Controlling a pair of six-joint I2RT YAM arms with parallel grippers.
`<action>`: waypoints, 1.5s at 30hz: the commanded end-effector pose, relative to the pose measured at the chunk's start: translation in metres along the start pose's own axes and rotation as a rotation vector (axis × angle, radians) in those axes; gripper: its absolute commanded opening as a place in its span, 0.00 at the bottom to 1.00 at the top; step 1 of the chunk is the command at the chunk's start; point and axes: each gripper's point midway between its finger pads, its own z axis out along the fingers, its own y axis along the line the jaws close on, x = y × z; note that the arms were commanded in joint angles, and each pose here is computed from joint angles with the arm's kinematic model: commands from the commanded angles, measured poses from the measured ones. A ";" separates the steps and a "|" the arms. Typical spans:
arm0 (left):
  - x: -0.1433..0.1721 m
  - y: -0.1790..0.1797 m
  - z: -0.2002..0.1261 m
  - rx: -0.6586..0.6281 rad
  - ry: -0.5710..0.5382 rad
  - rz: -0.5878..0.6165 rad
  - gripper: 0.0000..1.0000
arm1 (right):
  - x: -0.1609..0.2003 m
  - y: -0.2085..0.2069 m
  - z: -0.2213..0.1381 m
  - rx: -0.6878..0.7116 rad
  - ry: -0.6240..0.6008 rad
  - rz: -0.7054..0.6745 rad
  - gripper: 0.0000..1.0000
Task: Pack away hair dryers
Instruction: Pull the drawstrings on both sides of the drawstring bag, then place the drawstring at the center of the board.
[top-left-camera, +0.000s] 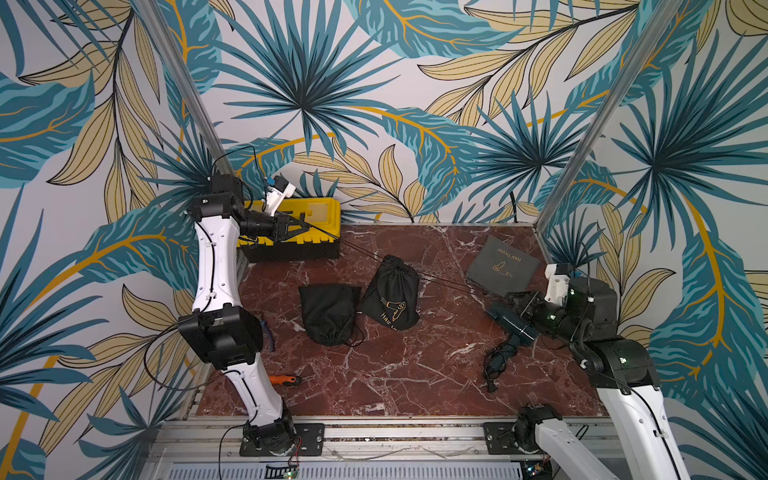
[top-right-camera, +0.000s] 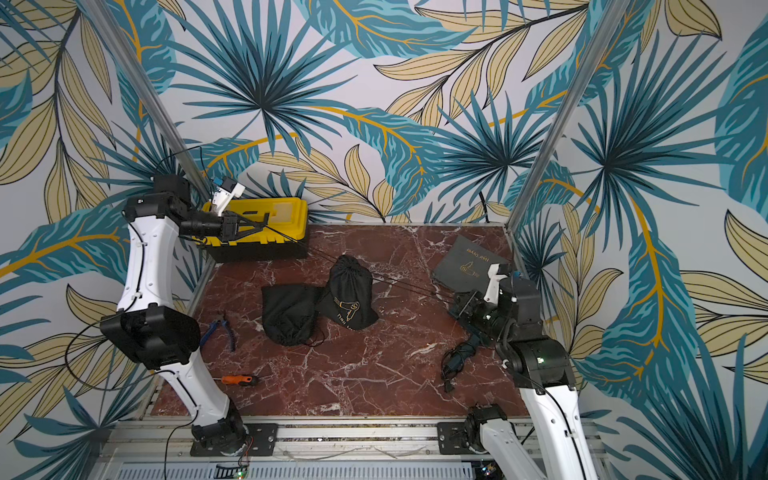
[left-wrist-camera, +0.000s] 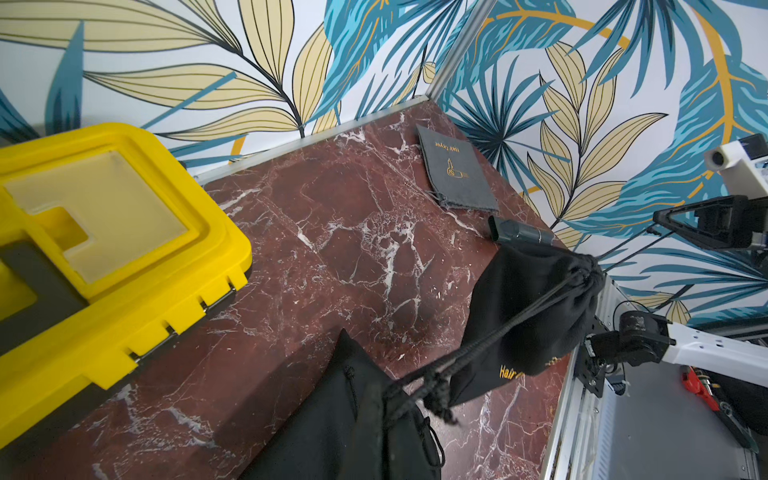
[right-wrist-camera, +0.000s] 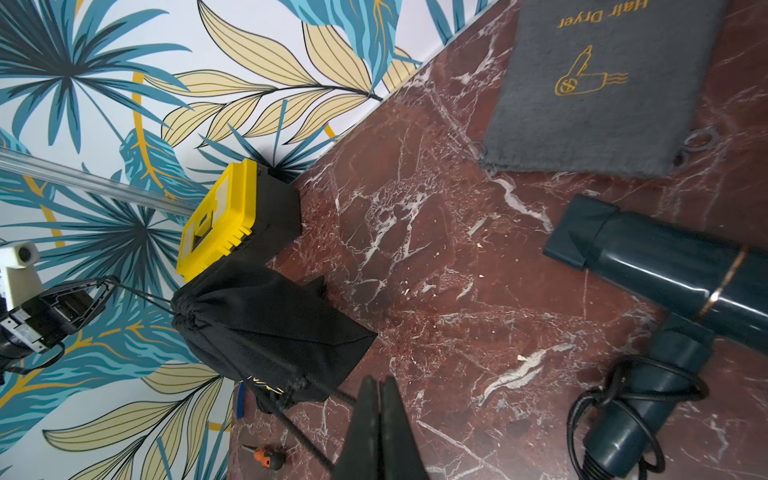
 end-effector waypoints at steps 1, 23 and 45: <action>-0.026 0.016 -0.005 -0.112 -0.038 0.107 0.00 | -0.004 -0.011 0.015 0.030 0.000 -0.001 0.00; -0.077 -0.108 0.063 0.074 -0.051 0.292 0.00 | 0.014 0.025 0.082 -0.180 0.171 -0.048 0.00; 0.068 -0.177 0.075 0.282 0.206 0.235 0.00 | 0.140 0.058 0.112 -0.250 0.447 -0.126 0.00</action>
